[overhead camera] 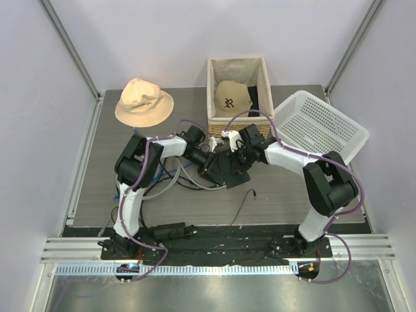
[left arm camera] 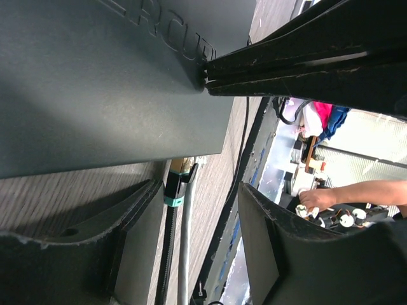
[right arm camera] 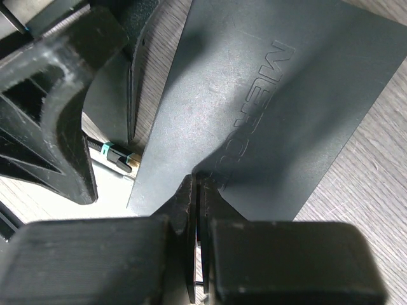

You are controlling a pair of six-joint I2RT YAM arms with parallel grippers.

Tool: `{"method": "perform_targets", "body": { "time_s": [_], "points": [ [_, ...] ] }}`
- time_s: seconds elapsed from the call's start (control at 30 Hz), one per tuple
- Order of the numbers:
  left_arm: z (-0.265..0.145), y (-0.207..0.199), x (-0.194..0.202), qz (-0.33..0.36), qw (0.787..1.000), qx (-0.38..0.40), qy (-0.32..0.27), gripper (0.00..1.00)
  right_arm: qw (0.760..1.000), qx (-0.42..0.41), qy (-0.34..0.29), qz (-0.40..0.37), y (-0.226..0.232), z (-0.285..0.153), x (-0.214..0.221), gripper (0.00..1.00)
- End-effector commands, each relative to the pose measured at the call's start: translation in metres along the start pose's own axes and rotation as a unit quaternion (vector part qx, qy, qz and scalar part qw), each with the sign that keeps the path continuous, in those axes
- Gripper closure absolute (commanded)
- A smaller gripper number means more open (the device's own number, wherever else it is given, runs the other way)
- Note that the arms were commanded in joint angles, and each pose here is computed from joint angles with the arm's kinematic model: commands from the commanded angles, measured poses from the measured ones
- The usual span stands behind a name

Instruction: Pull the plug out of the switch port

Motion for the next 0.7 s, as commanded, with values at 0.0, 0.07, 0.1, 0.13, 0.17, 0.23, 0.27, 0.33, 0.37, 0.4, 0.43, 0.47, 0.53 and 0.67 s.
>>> {"method": "perform_targets", "body": {
  "time_s": [0.0,0.07,0.1,0.13,0.17,0.23,0.27,0.33,0.37,0.4,0.43,0.47,0.53,0.67],
  "points": [
    [0.017,0.034,0.008,0.013,0.997,-0.069,0.014,0.44,0.998,-0.007,0.056,0.025,0.003,0.006,0.028,0.99],
    [0.02,0.035,0.009,0.021,0.997,-0.072,0.017,0.44,0.998,-0.006,0.054,0.025,0.003,0.005,0.027,0.99],
    [0.021,0.036,0.01,0.021,0.997,-0.074,0.018,0.44,0.998,-0.006,0.055,0.026,0.003,0.005,0.029,0.99],
    [0.022,0.037,0.01,0.023,0.997,-0.074,0.018,0.45,0.998,-0.007,0.055,0.026,0.004,0.005,0.029,0.99],
    [0.024,0.037,0.01,0.024,0.997,-0.075,0.02,0.45,0.998,-0.006,0.054,0.025,0.004,0.004,0.029,0.99],
    [0.025,0.04,0.011,0.022,0.996,-0.082,0.021,0.47,0.998,-0.006,0.054,0.026,0.004,0.004,0.03,0.99],
    [0.025,0.041,0.011,0.021,0.996,-0.085,0.02,0.49,0.998,-0.006,0.054,0.027,0.004,0.004,0.03,0.99],
    [0.026,0.047,0.011,0.016,0.994,-0.105,0.018,0.51,0.998,-0.006,0.054,0.029,0.005,0.004,0.031,0.99],
    [0.027,0.049,0.011,0.008,0.993,-0.113,0.017,0.54,0.998,-0.007,0.055,0.03,0.005,0.004,0.032,0.99],
    [0.027,0.051,0.011,0.004,0.992,-0.122,0.015,0.55,0.998,-0.006,0.054,0.03,0.005,0.004,0.033,0.99],
    [0.027,0.054,0.011,0.0,0.991,-0.13,0.014,0.56,0.998,-0.006,0.055,0.031,0.005,0.004,0.033,0.99],
    [0.028,0.058,0.011,-0.007,0.99,-0.142,0.013,0.58,0.998,-0.006,0.054,0.031,0.005,0.003,0.033,0.99],
    [0.029,0.06,0.01,-0.017,0.989,-0.149,0.011,0.58,0.998,-0.005,0.054,0.032,0.005,0.003,0.034,0.99],
    [0.031,0.068,0.011,-0.037,0.984,-0.172,0.012,0.57,0.998,0.001,0.054,0.033,0.005,0.001,0.033,0.99]
  ]
}}
Point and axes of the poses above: each gripper's point midway between its finger pads, its own z axis out along the fingers, its own y axis along the line the jaws close on, x = y × z, the point moved 8 cm from there along -z, back along the fingers, and after that the axes turned 1 degree about -z, right-handed, at the moved point
